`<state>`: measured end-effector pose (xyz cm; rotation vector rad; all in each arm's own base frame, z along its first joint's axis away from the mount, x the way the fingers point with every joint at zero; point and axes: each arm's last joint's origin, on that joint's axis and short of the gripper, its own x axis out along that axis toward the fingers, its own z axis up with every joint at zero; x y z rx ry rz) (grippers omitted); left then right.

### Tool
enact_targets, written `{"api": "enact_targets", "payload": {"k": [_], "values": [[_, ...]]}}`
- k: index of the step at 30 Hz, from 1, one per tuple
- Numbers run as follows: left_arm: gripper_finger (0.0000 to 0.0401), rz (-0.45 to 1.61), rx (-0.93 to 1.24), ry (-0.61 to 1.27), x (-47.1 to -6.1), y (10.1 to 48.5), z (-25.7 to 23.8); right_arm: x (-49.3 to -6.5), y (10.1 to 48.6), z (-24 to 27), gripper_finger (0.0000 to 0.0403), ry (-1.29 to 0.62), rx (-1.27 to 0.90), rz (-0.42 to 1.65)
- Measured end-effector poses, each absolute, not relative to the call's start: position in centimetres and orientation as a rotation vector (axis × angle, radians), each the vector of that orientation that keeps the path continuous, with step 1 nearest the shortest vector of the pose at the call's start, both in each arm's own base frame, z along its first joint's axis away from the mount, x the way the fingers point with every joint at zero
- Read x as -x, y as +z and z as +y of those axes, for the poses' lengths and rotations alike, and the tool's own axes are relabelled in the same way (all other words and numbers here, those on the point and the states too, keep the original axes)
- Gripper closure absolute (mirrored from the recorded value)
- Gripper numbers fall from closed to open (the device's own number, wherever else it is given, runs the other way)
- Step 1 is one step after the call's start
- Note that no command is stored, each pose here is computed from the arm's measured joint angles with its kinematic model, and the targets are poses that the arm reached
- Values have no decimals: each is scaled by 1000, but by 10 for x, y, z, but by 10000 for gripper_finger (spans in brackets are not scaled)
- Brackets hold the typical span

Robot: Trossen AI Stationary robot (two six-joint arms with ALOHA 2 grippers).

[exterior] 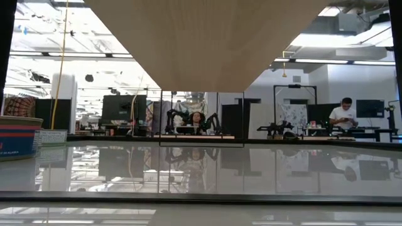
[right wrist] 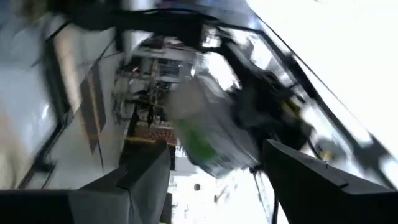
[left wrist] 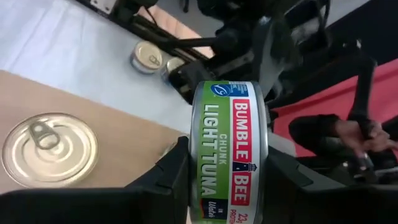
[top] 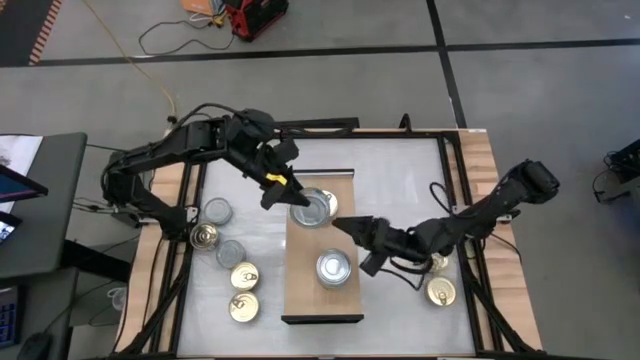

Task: Stack canned seafood by type on shelf
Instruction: Stack the green tuna can on top of the stacked green tuna cans on the shelf

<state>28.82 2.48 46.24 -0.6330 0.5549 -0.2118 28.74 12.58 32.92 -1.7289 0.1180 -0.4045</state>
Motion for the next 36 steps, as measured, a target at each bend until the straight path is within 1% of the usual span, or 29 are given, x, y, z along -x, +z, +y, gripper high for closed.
{"api": "enact_targets", "payload": {"k": [1, 5, 8, 11, 16, 19, 22, 25, 28, 32, 36], "values": [[269, 549, 630, -218, -290, 463, 24, -286, 333, 126, 113, -428, 1655, 97], [261, 551, 604, -231, -290, 462, 21, -275, 349, 120, 113, -547, 1230, 42], [268, 544, 572, -240, -290, 463, 21, -262, 363, 108, 113, -562, 895, -18], [271, 533, 531, -225, -290, 463, 22, -253, 365, 92, 113, -440, 592, -45], [266, 507, 481, -183, -293, 463, 24, -243, 370, 55, 113, -65, -6, -83], [266, 463, 459, -160, -294, 466, 25, -246, 370, 40, 113, 14, -245, -74], [266, 432, 444, -133, -296, 468, 24, -251, 365, 34, 112, 4, -342, -49], [265, 421, 437, -122, -296, 469, 23, -255, 364, 33, 108, 4, -342, -60], [265, 420, 432, -105, -297, 469, 22, -254, 368, 38, 99, 27, -285, -95], [265, 403, 425, -108, -298, 471, 20, -253, 368, 40, 79, 35, -247, -99], [265, 388, 408, -107, -298, 472, 17, -258, 366, 36, 48, 16, -244, -111]]}}
